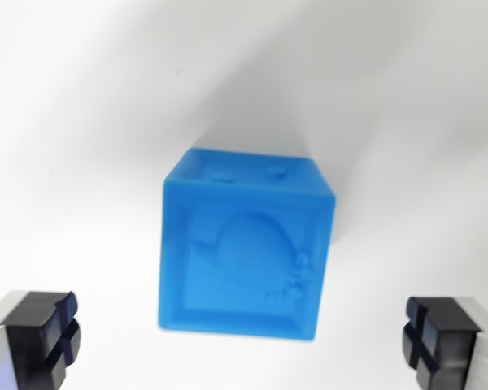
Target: Stack cube
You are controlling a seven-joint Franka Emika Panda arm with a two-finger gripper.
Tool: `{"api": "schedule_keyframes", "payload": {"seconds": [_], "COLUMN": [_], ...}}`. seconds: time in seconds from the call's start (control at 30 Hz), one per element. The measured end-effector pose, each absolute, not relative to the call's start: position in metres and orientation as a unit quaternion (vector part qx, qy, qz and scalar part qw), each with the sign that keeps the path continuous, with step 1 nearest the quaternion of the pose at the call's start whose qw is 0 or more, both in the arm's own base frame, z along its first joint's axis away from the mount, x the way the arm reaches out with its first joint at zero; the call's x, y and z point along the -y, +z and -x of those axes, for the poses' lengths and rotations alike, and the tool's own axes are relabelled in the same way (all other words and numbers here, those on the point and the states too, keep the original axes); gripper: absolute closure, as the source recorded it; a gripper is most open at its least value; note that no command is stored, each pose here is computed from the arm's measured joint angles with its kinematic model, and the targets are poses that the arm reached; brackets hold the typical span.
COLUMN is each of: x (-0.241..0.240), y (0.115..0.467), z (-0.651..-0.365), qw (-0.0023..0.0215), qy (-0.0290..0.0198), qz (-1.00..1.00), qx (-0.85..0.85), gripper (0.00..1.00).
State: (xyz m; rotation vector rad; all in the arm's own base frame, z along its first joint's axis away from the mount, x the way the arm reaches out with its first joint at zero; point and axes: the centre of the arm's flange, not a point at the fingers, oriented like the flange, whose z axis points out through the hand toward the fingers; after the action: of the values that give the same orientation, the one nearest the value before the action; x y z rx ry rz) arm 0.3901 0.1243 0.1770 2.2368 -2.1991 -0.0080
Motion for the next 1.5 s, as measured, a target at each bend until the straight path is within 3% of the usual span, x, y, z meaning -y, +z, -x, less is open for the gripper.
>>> {"api": "schedule_keyframes", "payload": {"seconds": [0.47, 0.87, 0.9, 1.5], "x": [-0.124, -0.124, -0.124, -0.124], "y": [0.131, 0.115, 0.115, 0.115], "z": [-0.390, -0.390, -0.390, -0.390], "qw": [0.0021, 0.0016, 0.0016, 0.0010], "qy": [-0.0024, -0.0016, -0.0015, -0.0011], "qz": [-0.713, -0.713, -0.713, -0.713], "qx": [0.702, 0.701, 0.701, 0.701], "gripper": [0.00, 0.00, 1.00, 1.00]}}
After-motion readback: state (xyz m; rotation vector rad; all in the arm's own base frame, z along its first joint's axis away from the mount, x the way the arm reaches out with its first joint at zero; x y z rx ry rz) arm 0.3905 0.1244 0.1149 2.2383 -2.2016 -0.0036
